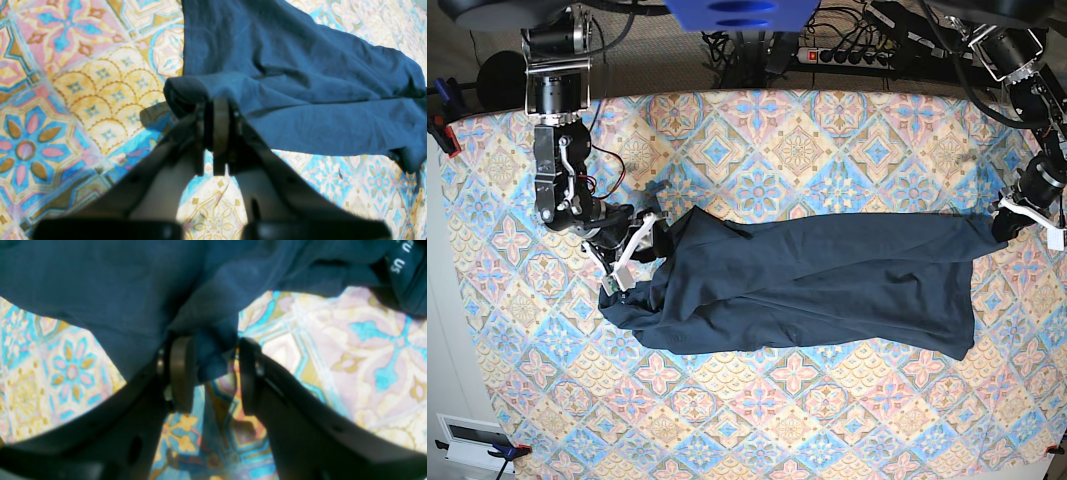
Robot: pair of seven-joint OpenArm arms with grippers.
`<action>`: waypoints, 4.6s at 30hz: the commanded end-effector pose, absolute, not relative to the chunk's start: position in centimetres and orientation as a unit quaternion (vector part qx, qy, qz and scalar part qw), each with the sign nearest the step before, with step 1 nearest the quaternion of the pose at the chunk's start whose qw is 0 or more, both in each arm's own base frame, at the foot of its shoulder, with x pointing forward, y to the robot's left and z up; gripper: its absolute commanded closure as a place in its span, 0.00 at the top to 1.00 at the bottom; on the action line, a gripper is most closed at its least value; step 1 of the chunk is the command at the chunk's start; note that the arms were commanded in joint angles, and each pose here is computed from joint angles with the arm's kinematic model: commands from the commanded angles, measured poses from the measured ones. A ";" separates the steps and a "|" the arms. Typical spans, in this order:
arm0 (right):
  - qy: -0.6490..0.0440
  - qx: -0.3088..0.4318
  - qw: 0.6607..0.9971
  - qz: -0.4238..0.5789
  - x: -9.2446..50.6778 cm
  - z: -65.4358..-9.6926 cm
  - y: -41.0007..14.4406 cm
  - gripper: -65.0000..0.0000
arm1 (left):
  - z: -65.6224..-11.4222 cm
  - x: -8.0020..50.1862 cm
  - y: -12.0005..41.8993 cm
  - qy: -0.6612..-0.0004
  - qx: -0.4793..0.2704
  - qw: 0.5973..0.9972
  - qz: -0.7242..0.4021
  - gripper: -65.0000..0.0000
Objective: Layout the t-shirt on the table in an organized manner, then fold the t-shirt properly
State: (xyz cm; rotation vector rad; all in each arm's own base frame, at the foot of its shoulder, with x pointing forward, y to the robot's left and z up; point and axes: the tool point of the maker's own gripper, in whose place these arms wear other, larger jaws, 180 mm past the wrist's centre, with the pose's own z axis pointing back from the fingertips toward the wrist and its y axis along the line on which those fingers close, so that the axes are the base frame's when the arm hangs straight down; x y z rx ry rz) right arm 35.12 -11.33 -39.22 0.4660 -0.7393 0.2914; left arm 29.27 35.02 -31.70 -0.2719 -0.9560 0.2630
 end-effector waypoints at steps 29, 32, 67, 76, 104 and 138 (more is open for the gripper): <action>-0.395 0.249 0.882 0.072 37.1 -37.4 -14.1 0.33 | -29.7 30.1 35.7 -0.483 -0.123 0.859 0.117 0.00; -0.401 0.249 0.879 0.070 38.1 -36.8 -14.2 0.34 | -29.7 30.1 35.7 -0.483 -0.123 0.859 0.117 0.00; -0.404 0.311 0.860 0.023 38.2 -36.4 -13.5 0.47 | -29.7 30.1 35.6 -0.484 -0.124 0.858 0.117 0.00; -0.416 0.317 0.852 0.018 38.6 -36.2 -13.0 0.39 | -29.7 30.1 35.6 -0.484 -0.124 0.858 0.117 0.00; -0.516 0.294 0.802 0.062 39.1 -27.0 -14.7 0.00 | -29.6 30.1 35.8 -0.485 -0.123 0.858 0.117 0.00; -0.495 0.172 0.838 0.154 38.0 -24.3 -20.4 0.00 | -32.0 27.2 30.3 -0.395 -0.044 0.912 -0.106 0.00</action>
